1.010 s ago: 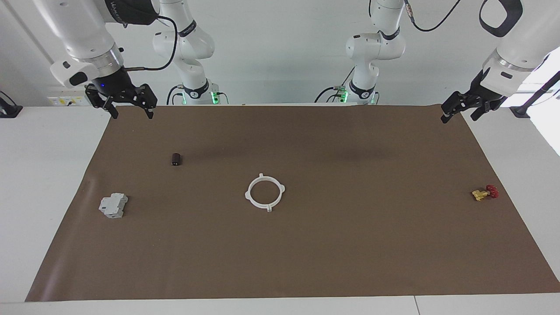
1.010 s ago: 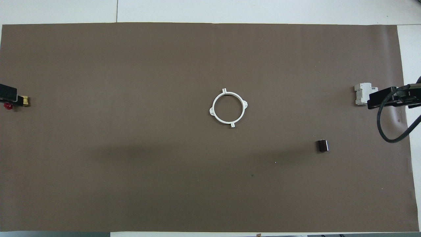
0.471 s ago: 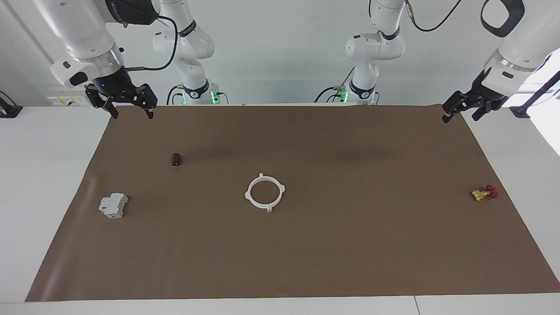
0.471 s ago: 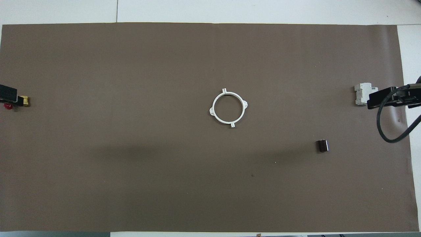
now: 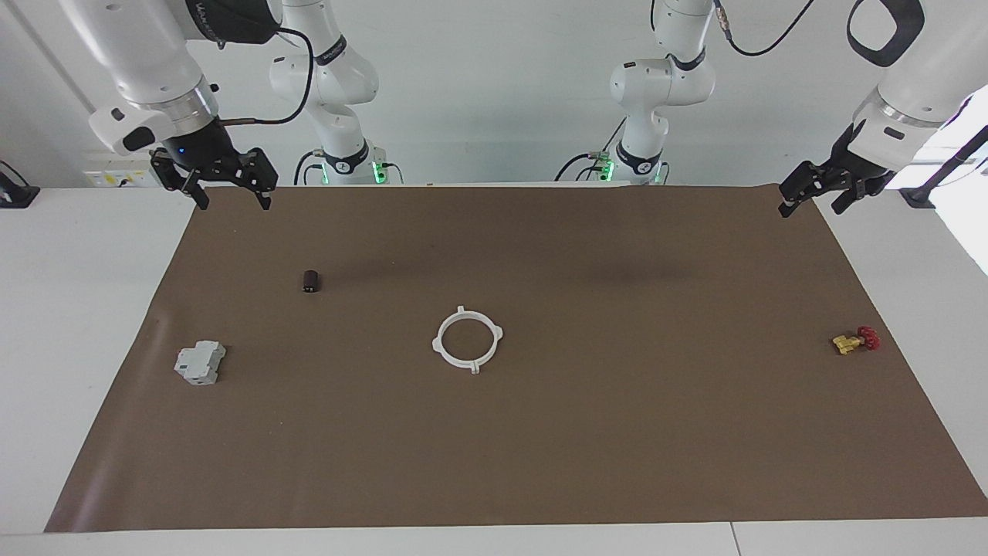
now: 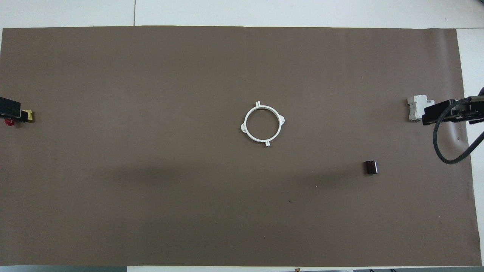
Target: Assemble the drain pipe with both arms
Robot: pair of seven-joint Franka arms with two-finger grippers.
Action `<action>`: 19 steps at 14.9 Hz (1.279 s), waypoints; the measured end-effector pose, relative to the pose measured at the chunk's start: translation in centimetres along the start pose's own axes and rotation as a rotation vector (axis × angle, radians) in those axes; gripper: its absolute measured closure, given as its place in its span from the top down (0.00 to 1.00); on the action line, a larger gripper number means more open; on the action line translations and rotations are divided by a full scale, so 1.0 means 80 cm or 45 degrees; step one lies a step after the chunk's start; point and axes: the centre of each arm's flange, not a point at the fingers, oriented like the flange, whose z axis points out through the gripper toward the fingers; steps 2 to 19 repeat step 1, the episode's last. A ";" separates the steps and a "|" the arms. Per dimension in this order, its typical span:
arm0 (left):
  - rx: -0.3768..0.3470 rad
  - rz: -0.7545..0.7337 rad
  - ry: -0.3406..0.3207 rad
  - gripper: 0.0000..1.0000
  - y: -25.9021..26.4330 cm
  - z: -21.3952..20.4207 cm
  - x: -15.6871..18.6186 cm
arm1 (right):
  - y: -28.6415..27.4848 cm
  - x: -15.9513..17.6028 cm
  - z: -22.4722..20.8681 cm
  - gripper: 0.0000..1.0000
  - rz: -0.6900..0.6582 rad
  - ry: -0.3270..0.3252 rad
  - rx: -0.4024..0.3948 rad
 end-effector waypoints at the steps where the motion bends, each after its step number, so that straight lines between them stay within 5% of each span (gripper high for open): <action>1: 0.000 0.000 0.000 1.00 0.000 0.000 0.000 | 0.000 0.000 0.000 1.00 0.000 0.000 0.000; 19: 0.000 0.000 0.000 1.00 0.000 0.000 0.000 | 0.000 0.000 0.000 1.00 0.000 0.000 0.000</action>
